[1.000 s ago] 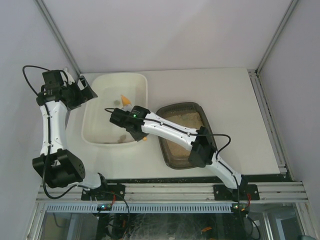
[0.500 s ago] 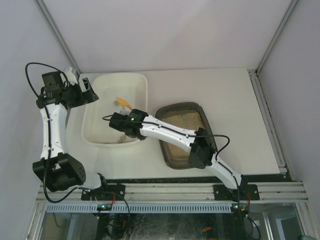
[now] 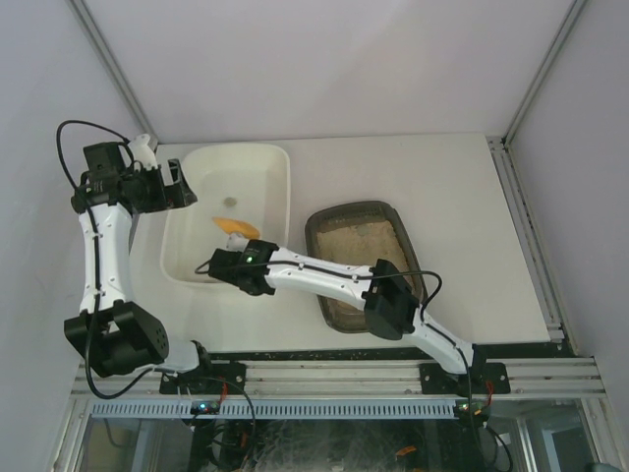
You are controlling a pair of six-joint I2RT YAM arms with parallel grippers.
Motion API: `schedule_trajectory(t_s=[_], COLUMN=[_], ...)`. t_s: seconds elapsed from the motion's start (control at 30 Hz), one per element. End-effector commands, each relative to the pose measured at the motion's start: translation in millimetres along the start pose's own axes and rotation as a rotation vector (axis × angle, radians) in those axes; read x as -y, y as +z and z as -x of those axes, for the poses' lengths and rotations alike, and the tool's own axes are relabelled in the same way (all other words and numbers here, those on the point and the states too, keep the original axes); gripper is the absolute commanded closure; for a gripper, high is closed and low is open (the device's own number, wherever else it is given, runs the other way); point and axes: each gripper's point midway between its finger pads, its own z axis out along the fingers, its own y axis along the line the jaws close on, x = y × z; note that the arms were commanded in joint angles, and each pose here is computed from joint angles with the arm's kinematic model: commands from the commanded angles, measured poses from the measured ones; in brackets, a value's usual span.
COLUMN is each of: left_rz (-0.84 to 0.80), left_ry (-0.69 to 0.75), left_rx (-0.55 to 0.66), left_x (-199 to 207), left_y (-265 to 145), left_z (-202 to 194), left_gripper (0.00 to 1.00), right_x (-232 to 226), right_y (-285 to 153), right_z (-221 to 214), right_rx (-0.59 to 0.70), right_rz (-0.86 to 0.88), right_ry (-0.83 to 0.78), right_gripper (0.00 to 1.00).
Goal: Clean the litter box
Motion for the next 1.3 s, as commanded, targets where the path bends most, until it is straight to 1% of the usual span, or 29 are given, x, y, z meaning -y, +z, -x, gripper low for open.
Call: schedule_trajectory(t_s=[0.0, 0.1, 0.17, 0.27, 0.33, 0.4, 0.47, 0.53, 0.57, 0.63, 0.67, 0.7, 0.77, 0.87, 0.93, 1.0, 1.1, 1.2, 1.27], left_rz=[-0.017, -0.026, -0.052, -0.127, -0.169, -0.188, -0.229, -0.283, -0.306, -0.362, -0.394, -0.428, -0.483, -0.546, -0.579, -0.585, -0.583, -0.568, -0.541], left_ry=[0.058, 0.055, 0.068, 0.111, 0.134, 0.158, 0.215, 0.29, 0.33, 0.401, 0.426, 0.447, 0.483, 0.525, 0.585, 0.667, 0.813, 0.905, 0.949], left_rx=[0.047, 0.035, 0.027, 0.027, 0.038, 0.049, 0.049, 0.029, 0.011, -0.027, -0.059, -0.095, -0.143, -0.213, -0.252, -0.298, -0.366, -0.423, -0.458], left_x=[3, 4, 9, 22, 31, 43, 70, 104, 120, 157, 175, 192, 224, 261, 281, 294, 309, 310, 304], left_y=[-10, -9, -10, -14, -16, -14, -6, 11, 22, 43, 57, 67, 86, 121, 137, 151, 159, 168, 178], left_z=[18, 15, 13, 12, 17, 28, 38, 42, 42, 41, 37, 32, 30, 16, -2, -25, -67, -99, -116], left_gripper=[0.0, 0.0, 0.0, 0.0, 0.0, 0.0, 0.0, 0.0, 0.0, 0.0, 0.0, 0.0, 0.0, 0.0, 0.0, 0.0, 0.0, 0.0, 0.0], right_x=[23, 31, 34, 44, 48, 55, 55, 52, 48, 42, 37, 39, 30, 19, 11, 0, -16, -22, -19], right_y=[-7, -14, -24, -53, -77, -108, -130, -140, -143, -140, -141, -148, -148, -151, -151, -149, -142, -136, -136], right_z=[13, 17, 22, 28, 23, 9, -14, -46, -65, -102, -119, -133, -157, -177, -183, -187, -192, -196, -197], right_rx=[0.065, 0.093, 0.132, 0.212, 0.262, 0.323, 0.354, 0.306, 0.256, 0.145, 0.107, 0.102, 0.049, 0.017, 0.014, 0.008, -0.013, -0.009, 0.015], right_rz=[-0.155, -0.174, -0.125, 0.065, 0.246, 0.418, 0.572, 0.705, 0.771, 0.847, 0.863, 0.876, 0.873, 0.886, 0.901, 0.918, 0.934, 0.931, 0.929], right_ry=[-0.05, -0.016, 0.061, 0.263, 0.416, 0.558, 0.685, 0.837, 0.914, 1.06, 1.115, 1.166, 1.24, 1.324, 1.358, 1.384, 1.416, 1.448, 1.466], right_gripper=[1.0, 1.0, 1.0, 1.0, 1.0, 1.0, 1.0, 1.0, 1.0, 1.0, 1.0, 1.0, 1.0, 1.0, 1.0, 1.0, 1.0, 1.0, 1.0])
